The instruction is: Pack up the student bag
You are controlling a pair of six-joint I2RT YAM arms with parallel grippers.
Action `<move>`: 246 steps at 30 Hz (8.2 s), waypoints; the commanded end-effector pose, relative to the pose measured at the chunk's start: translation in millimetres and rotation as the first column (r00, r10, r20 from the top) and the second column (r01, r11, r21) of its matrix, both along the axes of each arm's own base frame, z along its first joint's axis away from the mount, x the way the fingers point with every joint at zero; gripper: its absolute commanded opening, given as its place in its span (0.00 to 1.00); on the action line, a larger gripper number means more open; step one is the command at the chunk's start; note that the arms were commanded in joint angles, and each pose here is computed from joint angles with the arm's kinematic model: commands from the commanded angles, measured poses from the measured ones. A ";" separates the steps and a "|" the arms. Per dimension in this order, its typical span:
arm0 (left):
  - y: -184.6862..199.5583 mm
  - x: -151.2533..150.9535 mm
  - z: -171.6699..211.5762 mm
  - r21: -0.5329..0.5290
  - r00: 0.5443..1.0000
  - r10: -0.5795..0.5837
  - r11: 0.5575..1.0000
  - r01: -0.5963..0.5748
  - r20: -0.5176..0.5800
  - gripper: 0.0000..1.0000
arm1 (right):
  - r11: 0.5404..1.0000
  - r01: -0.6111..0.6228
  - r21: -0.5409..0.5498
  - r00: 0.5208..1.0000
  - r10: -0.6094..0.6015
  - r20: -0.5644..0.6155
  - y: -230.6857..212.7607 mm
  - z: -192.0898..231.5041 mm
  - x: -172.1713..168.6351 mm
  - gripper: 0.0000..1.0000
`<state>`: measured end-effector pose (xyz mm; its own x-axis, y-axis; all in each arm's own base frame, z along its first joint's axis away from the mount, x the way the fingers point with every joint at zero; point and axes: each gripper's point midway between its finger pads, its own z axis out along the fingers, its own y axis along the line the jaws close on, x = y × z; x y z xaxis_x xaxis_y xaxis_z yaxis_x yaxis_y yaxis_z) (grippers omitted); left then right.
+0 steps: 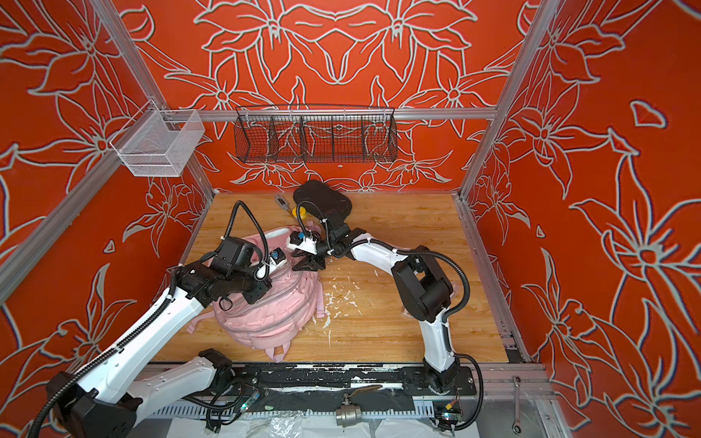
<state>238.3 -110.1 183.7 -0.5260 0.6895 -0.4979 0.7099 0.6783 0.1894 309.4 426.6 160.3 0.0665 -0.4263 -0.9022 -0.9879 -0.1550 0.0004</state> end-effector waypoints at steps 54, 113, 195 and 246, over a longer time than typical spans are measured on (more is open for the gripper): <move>-39.6 25.5 25.7 -0.363 0.967 0.247 0.897 -0.252 -0.063 0.00 | 0.961 0.198 -0.193 0.924 -0.249 -0.291 -33.7 14.0 -63.0 0.00; -32.9 4.4 9.2 -0.270 0.935 0.316 0.897 -0.350 -0.161 0.00 | 0.901 0.372 -0.225 0.834 -0.431 -0.346 -36.6 41.8 -67.8 0.00; -94.1 101.3 -11.4 0.164 0.441 0.648 0.657 -0.736 -0.621 0.57 | 0.921 0.382 -0.081 0.889 -0.341 0.307 -69.5 10.9 -34.9 0.00; -86.4 190.2 70.9 -0.344 0.317 0.359 -0.011 -0.939 -0.878 0.00 | 0.881 0.445 -0.164 0.877 -0.391 0.278 -102.7 -0.9 -70.6 0.00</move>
<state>396.5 -201.8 203.2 -0.7799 -0.6071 0.1521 -0.5384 0.5269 -0.6576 255.8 315.2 153.8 0.0301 -0.6871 -0.7259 -0.9248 0.2565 -0.2811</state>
